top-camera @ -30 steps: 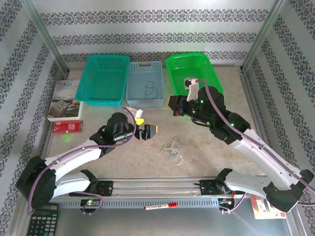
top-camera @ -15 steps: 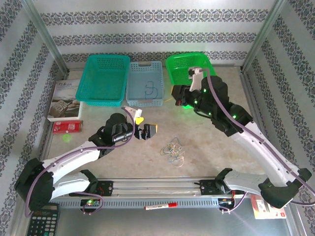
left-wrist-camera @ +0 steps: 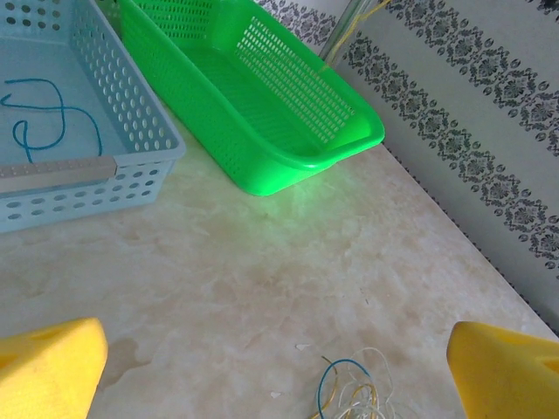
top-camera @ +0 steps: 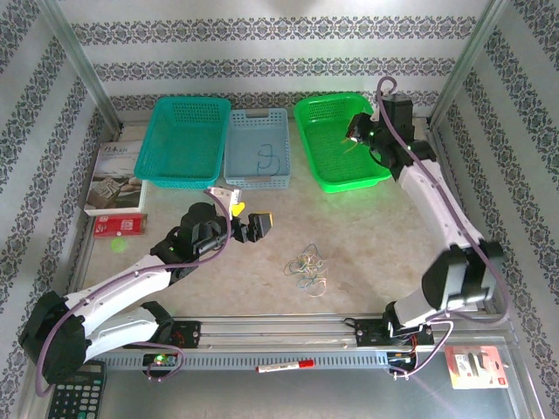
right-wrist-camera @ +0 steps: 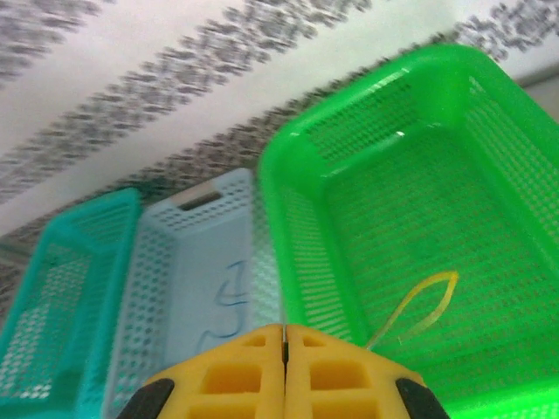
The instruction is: Untangle the cables
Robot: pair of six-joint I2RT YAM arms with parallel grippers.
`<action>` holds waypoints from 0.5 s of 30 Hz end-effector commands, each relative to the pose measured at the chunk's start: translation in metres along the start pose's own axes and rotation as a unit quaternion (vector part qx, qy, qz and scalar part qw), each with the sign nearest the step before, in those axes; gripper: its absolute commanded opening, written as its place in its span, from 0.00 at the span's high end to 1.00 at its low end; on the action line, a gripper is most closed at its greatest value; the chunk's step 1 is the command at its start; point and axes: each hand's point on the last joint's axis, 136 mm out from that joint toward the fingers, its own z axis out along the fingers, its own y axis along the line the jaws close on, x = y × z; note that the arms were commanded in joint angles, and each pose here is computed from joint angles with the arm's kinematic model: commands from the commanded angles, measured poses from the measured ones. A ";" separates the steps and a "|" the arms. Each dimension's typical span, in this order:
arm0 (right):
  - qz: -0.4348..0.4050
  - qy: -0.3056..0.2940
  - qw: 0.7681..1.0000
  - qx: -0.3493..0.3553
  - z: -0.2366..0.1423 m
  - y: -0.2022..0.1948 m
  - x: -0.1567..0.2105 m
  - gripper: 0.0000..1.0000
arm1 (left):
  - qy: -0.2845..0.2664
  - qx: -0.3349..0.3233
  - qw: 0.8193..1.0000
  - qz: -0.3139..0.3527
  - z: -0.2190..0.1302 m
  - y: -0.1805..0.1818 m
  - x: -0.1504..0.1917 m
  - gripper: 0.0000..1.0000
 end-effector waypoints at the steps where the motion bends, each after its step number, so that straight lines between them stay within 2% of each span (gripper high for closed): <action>1: 0.020 0.010 1.000 0.006 0.034 -0.019 -0.005 1.00 | -0.004 -0.001 1.000 -0.005 0.000 -0.007 -0.010 0.00; 8: 0.042 0.079 0.994 0.064 0.109 -0.077 0.042 1.00 | -0.004 -0.001 1.000 -0.006 0.007 -0.012 -0.021 0.00; 12: 0.054 0.107 0.989 0.083 0.123 -0.098 0.073 1.00 | -0.006 0.002 1.000 -0.008 0.009 -0.014 -0.026 0.00; 15: 0.057 0.114 0.987 0.098 0.119 -0.110 0.088 0.99 | -0.006 0.005 1.000 -0.007 0.010 -0.016 -0.027 0.00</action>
